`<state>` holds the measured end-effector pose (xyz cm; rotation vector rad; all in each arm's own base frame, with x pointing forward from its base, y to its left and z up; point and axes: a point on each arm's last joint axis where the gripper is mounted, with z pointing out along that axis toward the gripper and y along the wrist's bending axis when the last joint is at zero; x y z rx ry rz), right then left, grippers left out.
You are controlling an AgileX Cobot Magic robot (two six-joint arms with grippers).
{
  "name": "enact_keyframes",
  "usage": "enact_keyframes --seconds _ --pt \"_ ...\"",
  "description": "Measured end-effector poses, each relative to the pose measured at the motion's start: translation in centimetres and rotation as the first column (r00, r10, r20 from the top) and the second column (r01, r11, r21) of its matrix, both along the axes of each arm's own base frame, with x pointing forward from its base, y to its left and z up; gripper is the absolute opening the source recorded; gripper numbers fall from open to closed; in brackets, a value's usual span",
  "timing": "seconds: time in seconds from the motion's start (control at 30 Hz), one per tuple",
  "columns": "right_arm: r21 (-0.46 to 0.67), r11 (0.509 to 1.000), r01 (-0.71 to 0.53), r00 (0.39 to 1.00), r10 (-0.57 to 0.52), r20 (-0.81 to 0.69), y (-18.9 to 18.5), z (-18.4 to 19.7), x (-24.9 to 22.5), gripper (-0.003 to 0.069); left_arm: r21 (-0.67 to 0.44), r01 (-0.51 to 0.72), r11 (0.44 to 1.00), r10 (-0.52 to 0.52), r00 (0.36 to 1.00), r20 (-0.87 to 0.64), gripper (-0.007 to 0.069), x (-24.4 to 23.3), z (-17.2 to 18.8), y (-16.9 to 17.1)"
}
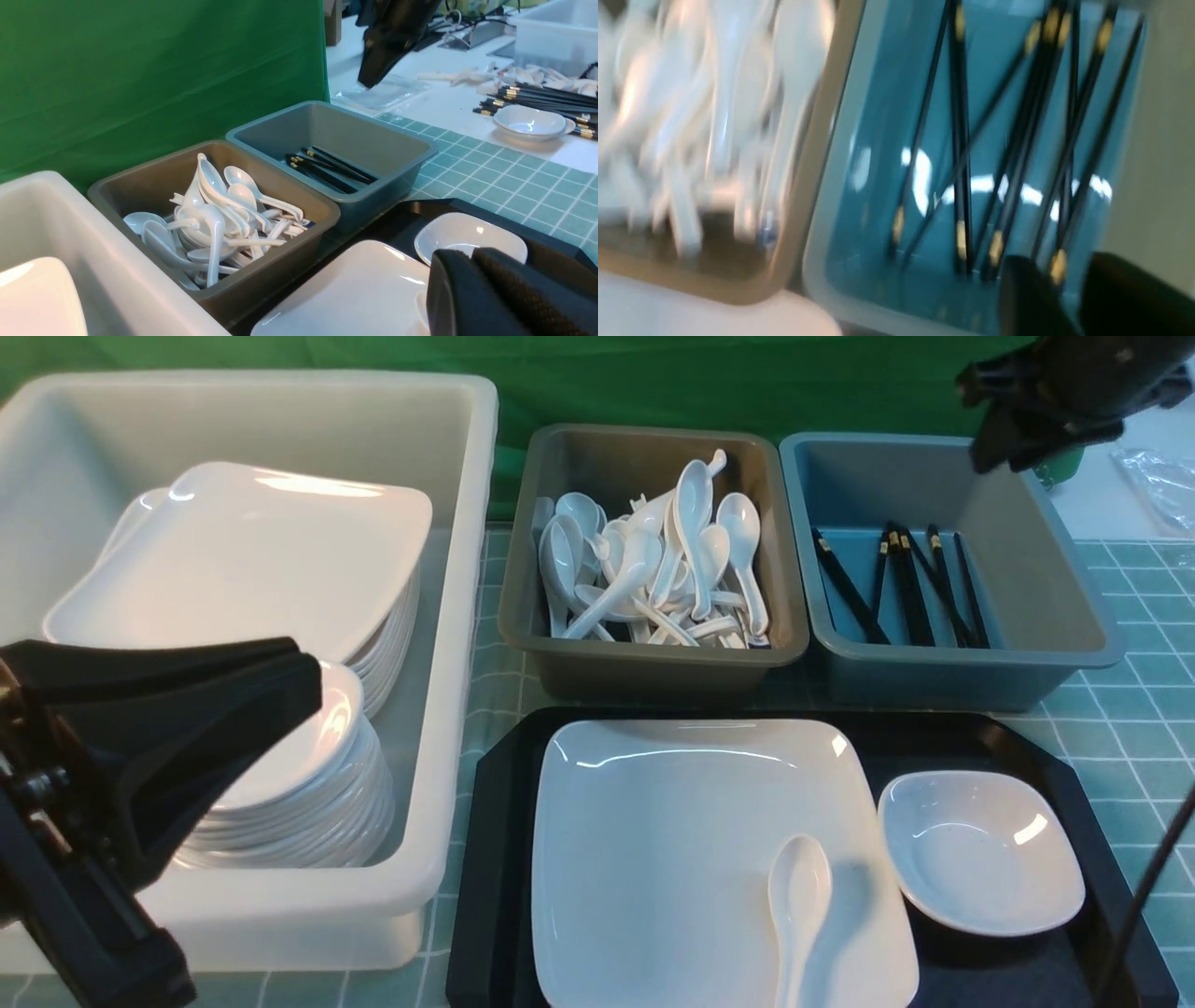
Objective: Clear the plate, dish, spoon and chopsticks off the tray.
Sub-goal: Use the right arm to put the chopsticks into the small storage box on the right, then use the right arm to grab a small plate from the dinner plate
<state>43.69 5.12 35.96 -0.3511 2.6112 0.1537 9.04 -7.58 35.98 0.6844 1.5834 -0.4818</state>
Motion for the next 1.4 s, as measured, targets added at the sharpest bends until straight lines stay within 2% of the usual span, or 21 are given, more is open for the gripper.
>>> enact_keyframes --seconds 0.1,0.23,0.33,0.37,0.4,0.53,0.6,0.67,0.7,0.77,1.0,1.13,1.3,1.4 --pt "-0.054 0.998 -0.016 1.000 0.017 0.009 0.1 1.0 -1.5 0.0137 0.010 0.006 1.000 -0.006 1.000 -0.007 0.0020 0.0 -0.1 0.0" --pt "-0.174 0.976 -0.129 0.991 0.124 -0.039 1.4 1.3 -6.7 0.0147 0.021 0.014 1.000 -0.014 1.000 -0.018 0.0020 -0.1 -0.2 -0.1" --pt "-0.209 0.941 -0.267 0.960 0.240 -0.146 2.6 -0.8 -11.9 0.0160 0.028 0.020 0.999 -0.019 0.999 -0.026 0.0020 -0.2 -0.3 -0.1" --pt "-0.212 0.939 -0.271 0.958 0.242 -0.154 2.6 -0.7 -11.9 0.0161 0.028 0.020 0.999 -0.019 0.999 -0.026 0.0020 -0.2 -0.3 -0.1" --pt "-0.217 0.919 -0.330 0.935 0.287 -0.210 3.0 -2.6 -14.2 0.0171 0.032 0.023 0.999 -0.022 0.999 -0.031 0.0020 -0.2 -0.4 -0.1" --pt "-0.230 0.873 -0.429 0.896 0.379 -0.233 3.6 -6.9 -17.4 0.0262 0.037 0.026 0.999 -0.025 0.999 -0.035 0.0020 -0.2 -0.5 -0.1" --pt "-0.245 0.811 -0.532 0.843 0.479 -0.246 4.3 -10.7 -19.4 0.0372 0.042 0.030 0.999 -0.028 0.999 -0.038 0.0020 -0.2 -0.5 -0.1" --pt "-0.257 0.772 -0.581 0.812 0.532 -0.239 4.7 -11.8 -19.8 0.0412 0.042 0.030 0.999 -0.028 0.999 -0.038 0.0020 -0.2 -0.5 -0.1" --pt "-0.267 0.727 -0.633 0.774 0.585 -0.243 5.0 -13.4 -20.4 0.0459 0.042 0.030 0.999 -0.028 0.999 -0.038 0.0020 -0.2 -0.5 -0.1" --pt "-0.280 0.675 -0.682 0.731 0.636 -0.248 5.2 -15.3 -20.8 0.0505 0.042 0.030 0.999 -0.028 0.999 -0.038 0.0020 -0.2 -0.5 -0.1" --pt "-0.307 0.635 -0.708 0.704 0.664 -0.251 5.6 -17.9 -19.8 0.0523 0.045 0.032 0.998 -0.030 0.999 -0.042 0.0020 -0.3 -0.5 -0.1" --pt "-0.364 0.596 -0.716 0.692 0.676 -0.255 5.6 -19.4 -18.7 0.0523 0.046 0.033 0.998 -0.031 0.999 -0.042 0.0020 -0.3 -0.6 -0.1" --pt "-0.382 0.592 -0.709 0.698 0.666 -0.263 5.6 -20.3 -18.1 0.0522 0.054 0.034 0.998 -0.033 0.999 -0.034 0.0020 -0.3 -0.6 -0.1" --pt "-0.383 0.592 -0.709 0.697 0.667 -0.261 5.7 -20.5 -18.0 0.0497 0.062 0.036 0.997 -0.034 0.999 -0.028 0.0020 -0.3 -0.6 -0.1"
